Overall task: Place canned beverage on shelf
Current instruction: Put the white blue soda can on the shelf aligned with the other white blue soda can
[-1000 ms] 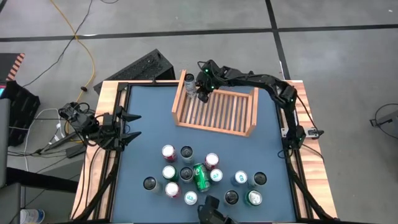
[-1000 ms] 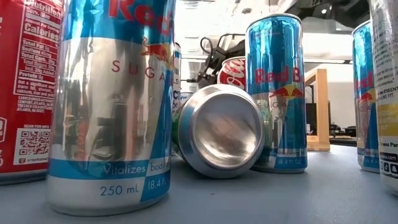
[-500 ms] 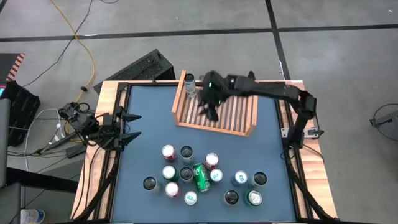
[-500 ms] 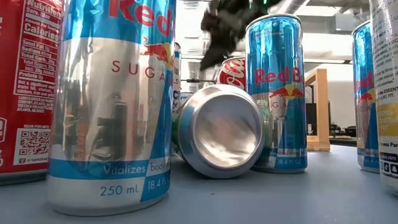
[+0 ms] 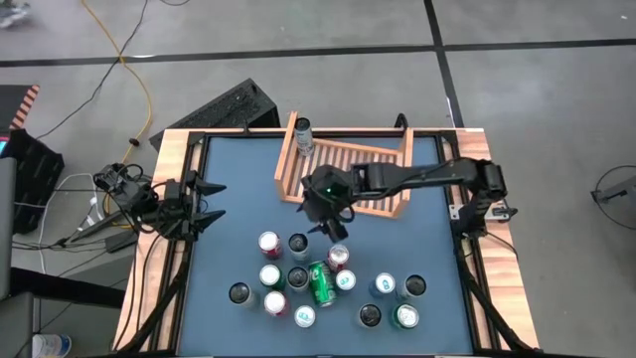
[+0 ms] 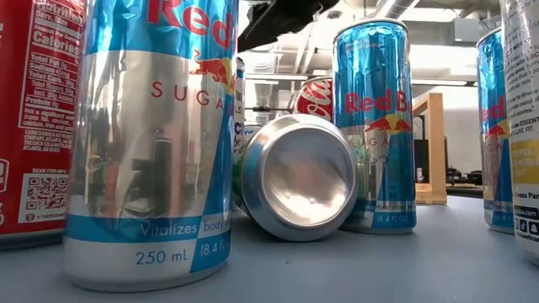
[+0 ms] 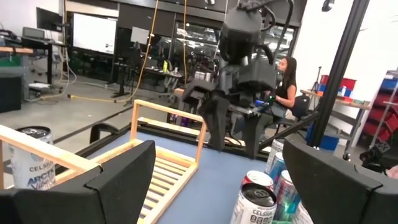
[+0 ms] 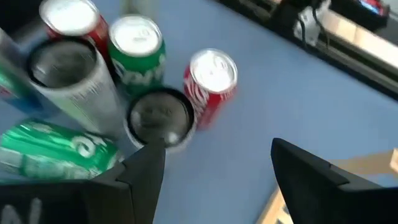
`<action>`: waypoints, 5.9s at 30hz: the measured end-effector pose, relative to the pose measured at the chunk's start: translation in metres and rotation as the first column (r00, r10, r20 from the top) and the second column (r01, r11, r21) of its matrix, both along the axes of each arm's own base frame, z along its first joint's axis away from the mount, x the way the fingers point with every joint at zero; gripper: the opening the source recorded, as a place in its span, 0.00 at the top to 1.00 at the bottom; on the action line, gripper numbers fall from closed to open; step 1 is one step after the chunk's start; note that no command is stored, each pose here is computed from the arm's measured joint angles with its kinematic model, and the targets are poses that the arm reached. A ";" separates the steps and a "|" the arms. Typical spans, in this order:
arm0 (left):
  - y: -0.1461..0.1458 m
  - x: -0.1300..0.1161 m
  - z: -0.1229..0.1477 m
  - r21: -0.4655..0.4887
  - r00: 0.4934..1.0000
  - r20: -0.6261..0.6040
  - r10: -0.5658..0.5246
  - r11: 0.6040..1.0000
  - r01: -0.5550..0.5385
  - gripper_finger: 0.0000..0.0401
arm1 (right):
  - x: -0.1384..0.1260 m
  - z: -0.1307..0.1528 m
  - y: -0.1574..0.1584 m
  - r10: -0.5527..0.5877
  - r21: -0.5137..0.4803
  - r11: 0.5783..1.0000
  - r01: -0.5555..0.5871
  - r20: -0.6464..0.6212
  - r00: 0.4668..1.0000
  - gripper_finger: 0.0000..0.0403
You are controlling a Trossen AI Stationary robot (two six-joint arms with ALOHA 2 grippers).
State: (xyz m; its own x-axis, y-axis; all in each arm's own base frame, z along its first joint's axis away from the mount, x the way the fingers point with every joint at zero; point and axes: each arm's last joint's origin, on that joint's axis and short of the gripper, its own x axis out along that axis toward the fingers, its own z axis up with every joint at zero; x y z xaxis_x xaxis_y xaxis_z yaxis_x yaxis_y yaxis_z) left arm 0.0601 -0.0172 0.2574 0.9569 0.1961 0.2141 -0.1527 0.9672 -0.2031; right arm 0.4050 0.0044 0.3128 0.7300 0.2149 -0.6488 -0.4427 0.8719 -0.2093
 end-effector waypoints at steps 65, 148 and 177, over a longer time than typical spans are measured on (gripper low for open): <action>0.000 0.002 -0.008 -0.080 0.998 -0.055 0.005 0.997 -0.010 0.15 | 0.025 -0.101 -0.015 0.160 0.388 0.904 -0.177 0.075 0.984 0.43; -0.001 0.002 -0.009 -0.060 0.998 -0.069 0.008 0.998 -0.012 0.15 | -0.017 -0.084 -0.174 -0.823 0.451 0.561 0.694 0.215 0.525 0.42; -0.001 0.002 -0.010 -0.049 0.997 -0.073 0.006 0.999 -0.010 0.15 | -0.006 -0.105 -0.181 -0.810 0.472 0.570 0.672 0.185 0.557 0.37</action>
State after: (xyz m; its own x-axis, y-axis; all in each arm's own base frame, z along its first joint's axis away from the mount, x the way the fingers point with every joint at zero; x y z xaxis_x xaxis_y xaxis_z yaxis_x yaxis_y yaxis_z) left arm 0.0621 -0.0178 0.2477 0.9681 0.2121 0.1336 -0.1763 0.9549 -0.2389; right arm 0.3987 -0.1768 0.2077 0.8677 -0.3784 -0.3224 0.4414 0.8848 0.1495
